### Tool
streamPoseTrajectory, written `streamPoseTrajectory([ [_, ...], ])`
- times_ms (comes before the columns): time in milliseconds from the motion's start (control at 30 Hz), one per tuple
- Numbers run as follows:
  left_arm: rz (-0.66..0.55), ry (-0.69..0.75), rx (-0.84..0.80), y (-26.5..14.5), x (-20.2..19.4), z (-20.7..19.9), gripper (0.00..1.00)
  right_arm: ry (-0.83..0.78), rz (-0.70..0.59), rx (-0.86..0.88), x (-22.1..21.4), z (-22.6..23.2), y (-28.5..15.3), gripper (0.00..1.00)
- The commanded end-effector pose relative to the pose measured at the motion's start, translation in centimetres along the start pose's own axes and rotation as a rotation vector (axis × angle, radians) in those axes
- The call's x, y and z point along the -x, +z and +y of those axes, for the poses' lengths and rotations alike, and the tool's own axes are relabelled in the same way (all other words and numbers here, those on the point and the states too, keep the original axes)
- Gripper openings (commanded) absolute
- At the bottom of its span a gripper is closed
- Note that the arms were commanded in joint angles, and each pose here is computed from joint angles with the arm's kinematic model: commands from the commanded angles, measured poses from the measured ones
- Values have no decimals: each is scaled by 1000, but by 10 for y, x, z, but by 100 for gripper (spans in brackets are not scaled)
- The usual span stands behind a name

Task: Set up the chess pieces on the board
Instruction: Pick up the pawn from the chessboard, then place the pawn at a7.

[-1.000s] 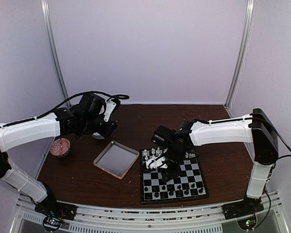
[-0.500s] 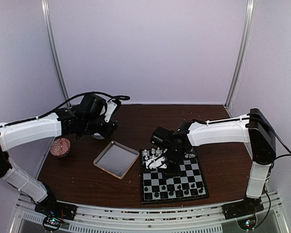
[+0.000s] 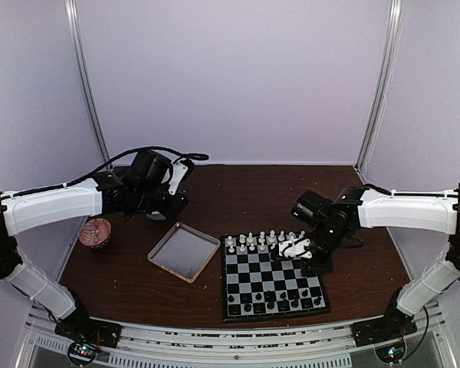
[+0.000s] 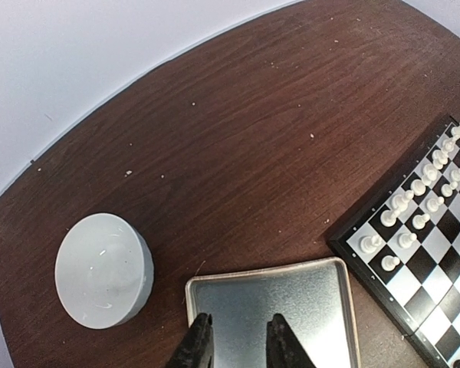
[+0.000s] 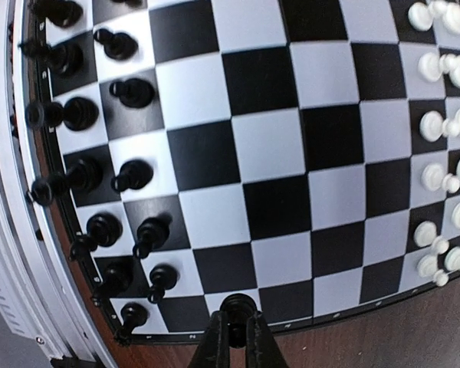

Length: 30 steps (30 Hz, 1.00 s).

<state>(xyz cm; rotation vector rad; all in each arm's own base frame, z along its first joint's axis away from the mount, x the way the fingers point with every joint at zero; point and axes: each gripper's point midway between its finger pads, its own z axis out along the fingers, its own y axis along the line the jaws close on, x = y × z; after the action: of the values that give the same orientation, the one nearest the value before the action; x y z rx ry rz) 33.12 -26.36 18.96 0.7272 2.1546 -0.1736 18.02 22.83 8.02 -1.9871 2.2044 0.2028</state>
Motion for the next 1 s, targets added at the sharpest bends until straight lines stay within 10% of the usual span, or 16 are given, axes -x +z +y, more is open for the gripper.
streamPoseTrajectory([
  [0, -46, -26, -19, 2, 17, -2, 24, 9, 71, 4, -31, 9, 3, 7],
  [967, -25, -40, -17, 4, 12, -2, 24, -10, 128, 122, -51, 30, 32, 10],
])
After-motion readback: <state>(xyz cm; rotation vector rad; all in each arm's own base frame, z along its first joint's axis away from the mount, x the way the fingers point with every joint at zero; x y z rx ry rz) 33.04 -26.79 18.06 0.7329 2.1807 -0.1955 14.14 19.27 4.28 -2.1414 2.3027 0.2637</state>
